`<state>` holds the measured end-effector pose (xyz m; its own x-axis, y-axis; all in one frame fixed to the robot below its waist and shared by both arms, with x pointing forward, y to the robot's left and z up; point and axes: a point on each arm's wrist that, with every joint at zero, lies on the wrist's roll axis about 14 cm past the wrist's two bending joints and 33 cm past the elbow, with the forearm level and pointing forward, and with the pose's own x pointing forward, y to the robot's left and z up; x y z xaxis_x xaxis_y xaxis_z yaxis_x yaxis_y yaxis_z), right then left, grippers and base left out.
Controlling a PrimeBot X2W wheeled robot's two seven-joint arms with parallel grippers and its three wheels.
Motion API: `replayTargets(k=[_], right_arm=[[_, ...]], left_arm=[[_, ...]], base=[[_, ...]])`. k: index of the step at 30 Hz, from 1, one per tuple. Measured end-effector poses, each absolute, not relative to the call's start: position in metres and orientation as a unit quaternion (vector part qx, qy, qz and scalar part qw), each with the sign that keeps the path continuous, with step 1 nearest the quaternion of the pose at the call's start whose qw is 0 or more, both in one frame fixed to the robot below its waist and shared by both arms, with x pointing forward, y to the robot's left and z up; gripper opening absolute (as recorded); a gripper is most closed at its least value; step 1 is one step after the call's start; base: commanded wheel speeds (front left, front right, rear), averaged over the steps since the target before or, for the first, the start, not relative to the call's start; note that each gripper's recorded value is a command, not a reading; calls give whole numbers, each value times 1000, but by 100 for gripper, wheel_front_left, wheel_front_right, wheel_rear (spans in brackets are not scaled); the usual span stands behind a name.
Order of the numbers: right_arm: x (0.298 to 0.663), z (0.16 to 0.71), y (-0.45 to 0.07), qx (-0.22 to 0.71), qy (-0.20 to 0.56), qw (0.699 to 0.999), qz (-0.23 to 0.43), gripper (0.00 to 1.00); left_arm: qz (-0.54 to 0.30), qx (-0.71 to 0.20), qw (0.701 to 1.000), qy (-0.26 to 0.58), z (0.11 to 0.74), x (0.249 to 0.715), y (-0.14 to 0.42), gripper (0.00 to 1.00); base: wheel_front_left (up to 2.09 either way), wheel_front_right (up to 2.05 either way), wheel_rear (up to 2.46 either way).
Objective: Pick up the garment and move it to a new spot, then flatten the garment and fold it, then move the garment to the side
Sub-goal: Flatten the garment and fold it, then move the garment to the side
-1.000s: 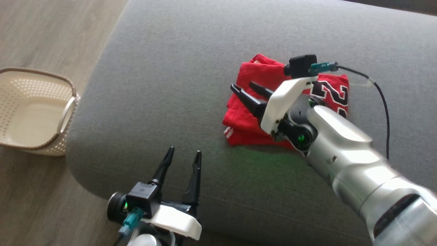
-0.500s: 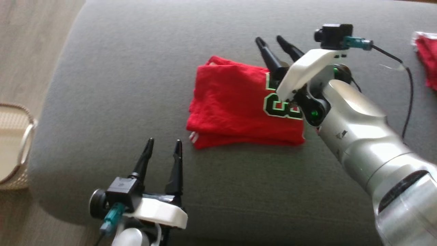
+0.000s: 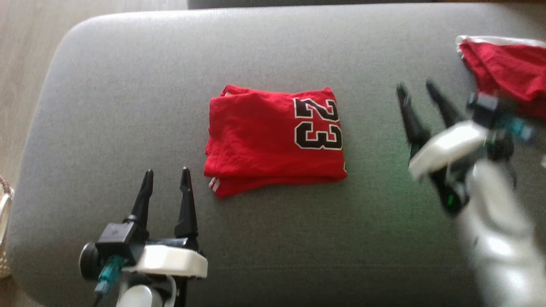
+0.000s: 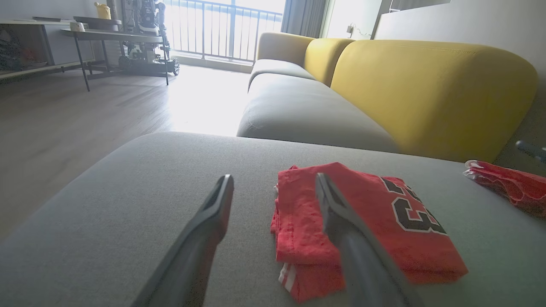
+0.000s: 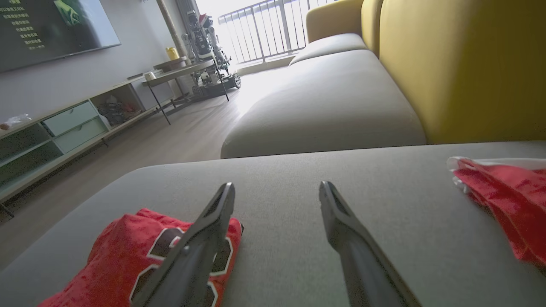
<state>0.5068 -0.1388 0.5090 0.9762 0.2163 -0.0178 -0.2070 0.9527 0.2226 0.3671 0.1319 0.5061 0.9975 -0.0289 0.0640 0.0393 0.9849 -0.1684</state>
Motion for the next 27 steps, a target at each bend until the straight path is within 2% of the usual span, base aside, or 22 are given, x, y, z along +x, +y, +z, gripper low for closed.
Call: replayTargets(k=[6, 10, 14, 19, 27], right_arm=[[443, 508, -141, 53, -25, 994, 88, 100], [419, 521, -150, 9, -54, 995, 79, 100], [396, 522, -154, 24, -60, 995, 73, 100], [377, 517, -155, 32, -53, 996, 70, 100], [371, 517, -154, 36, -53, 995, 72, 100]], left_arm=[[-11, -82, 996, -38, 511, 354, 137, 100], [-10, -74, 995, -58, 523, 350, 138, 100], [-3, -65, 996, -62, 525, 338, 143, 100], [1, -41, 997, -67, 526, 326, 148, 100], [-1, -30, 997, -68, 525, 320, 148, 100]], base=[[0, 0, 0], [0, 0, 0], [0, 0, 0], [0, 0, 0], [0, 0, 0]])
